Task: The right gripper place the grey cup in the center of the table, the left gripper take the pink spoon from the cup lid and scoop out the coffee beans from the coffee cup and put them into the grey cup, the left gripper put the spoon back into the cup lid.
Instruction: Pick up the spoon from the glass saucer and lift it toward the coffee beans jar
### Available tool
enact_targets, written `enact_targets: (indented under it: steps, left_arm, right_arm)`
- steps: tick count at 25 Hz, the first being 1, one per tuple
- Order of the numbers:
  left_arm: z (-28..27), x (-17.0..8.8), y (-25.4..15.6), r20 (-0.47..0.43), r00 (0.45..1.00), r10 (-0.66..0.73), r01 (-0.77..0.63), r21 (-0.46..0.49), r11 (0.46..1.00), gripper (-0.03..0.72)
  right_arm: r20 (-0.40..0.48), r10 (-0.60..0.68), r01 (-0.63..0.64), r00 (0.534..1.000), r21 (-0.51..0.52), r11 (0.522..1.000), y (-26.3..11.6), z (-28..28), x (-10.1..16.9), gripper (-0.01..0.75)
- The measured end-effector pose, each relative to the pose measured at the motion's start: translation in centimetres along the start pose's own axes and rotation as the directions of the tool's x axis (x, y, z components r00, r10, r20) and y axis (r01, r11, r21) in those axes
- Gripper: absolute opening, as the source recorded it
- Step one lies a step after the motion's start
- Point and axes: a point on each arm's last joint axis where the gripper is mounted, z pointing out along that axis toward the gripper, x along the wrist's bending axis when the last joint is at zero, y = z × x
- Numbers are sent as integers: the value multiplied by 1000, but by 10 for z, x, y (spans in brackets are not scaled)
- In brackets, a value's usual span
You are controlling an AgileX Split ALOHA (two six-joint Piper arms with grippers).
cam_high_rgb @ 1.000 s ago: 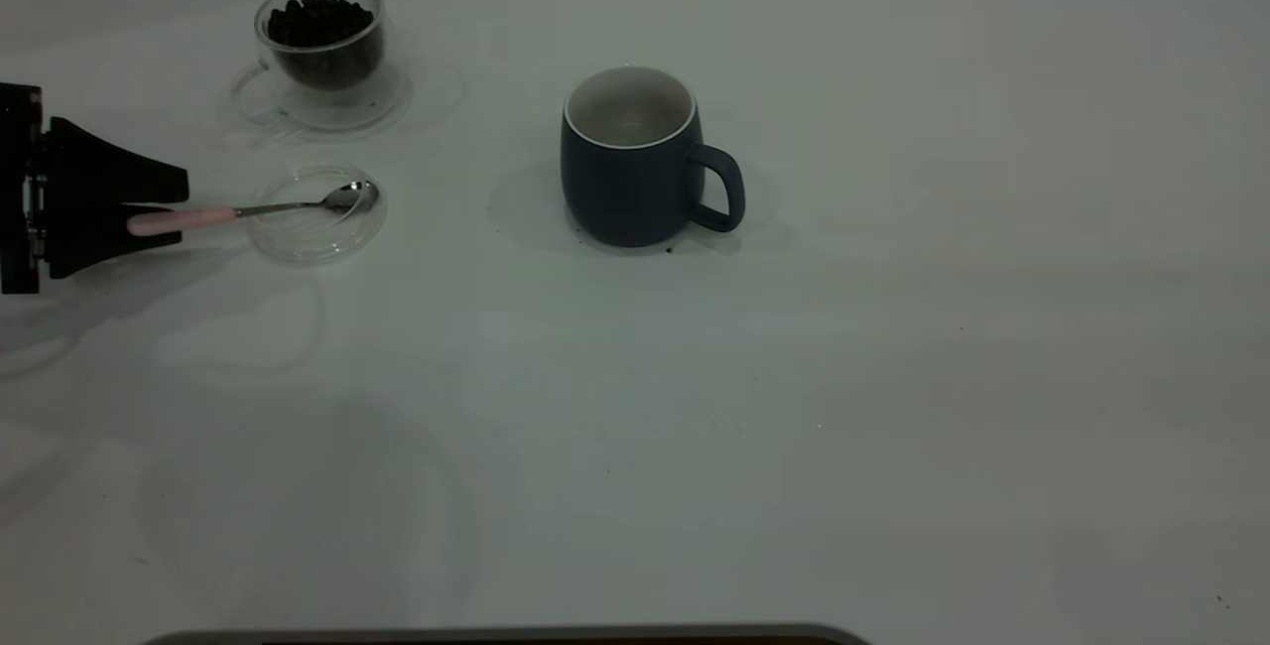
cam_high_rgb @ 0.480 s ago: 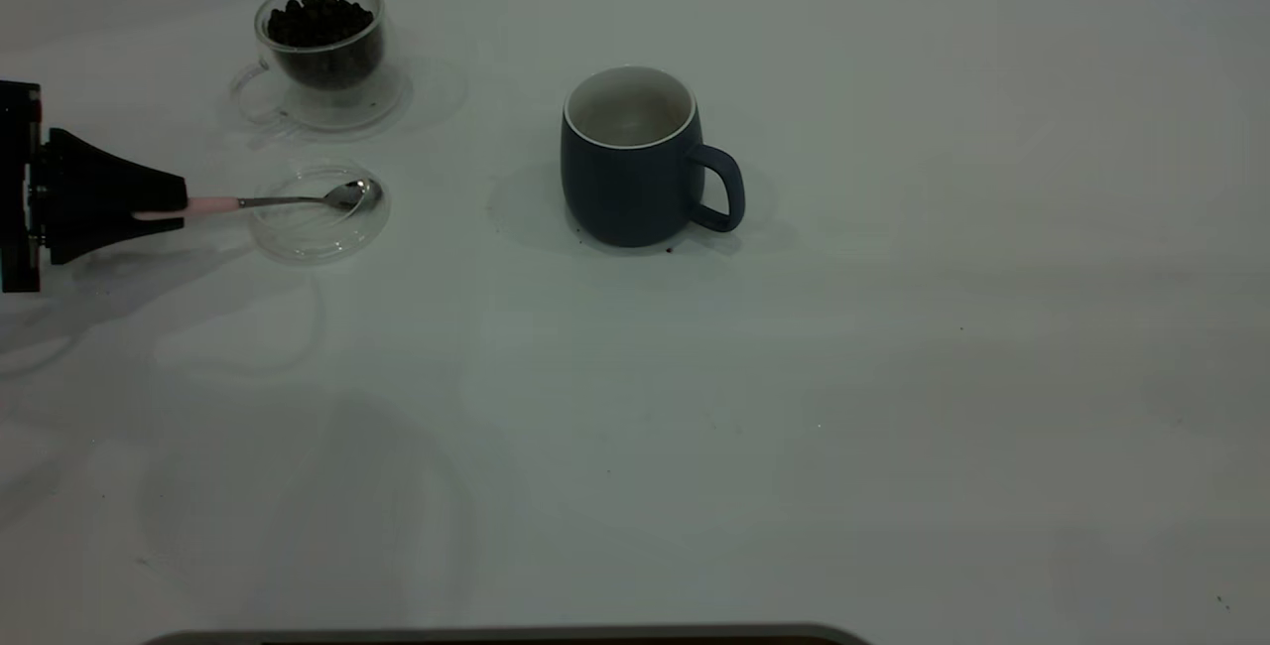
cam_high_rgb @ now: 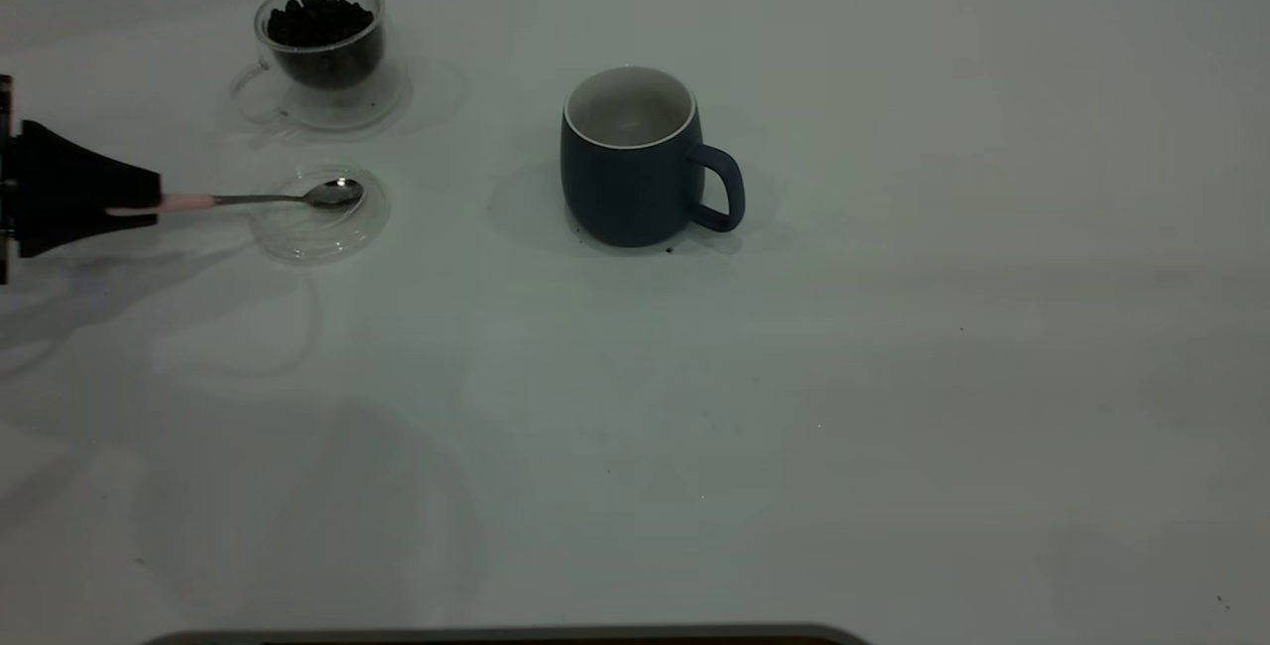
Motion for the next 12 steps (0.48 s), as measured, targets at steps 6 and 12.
enact_targets:
  steps: [6, 12]
  left_arm:
    - [-14, -12, 4, 3, 999, 34, -34, 24, 999, 126]
    - [-34, -47, 17, 6, 992, 125, -126, 10, 992, 126]
  right_arm:
    - [0, 0, 0, 1000, 0, 1000, 0, 0, 0, 591]
    - [0, 0, 0, 1000, 0, 1000, 0, 0, 0, 591]
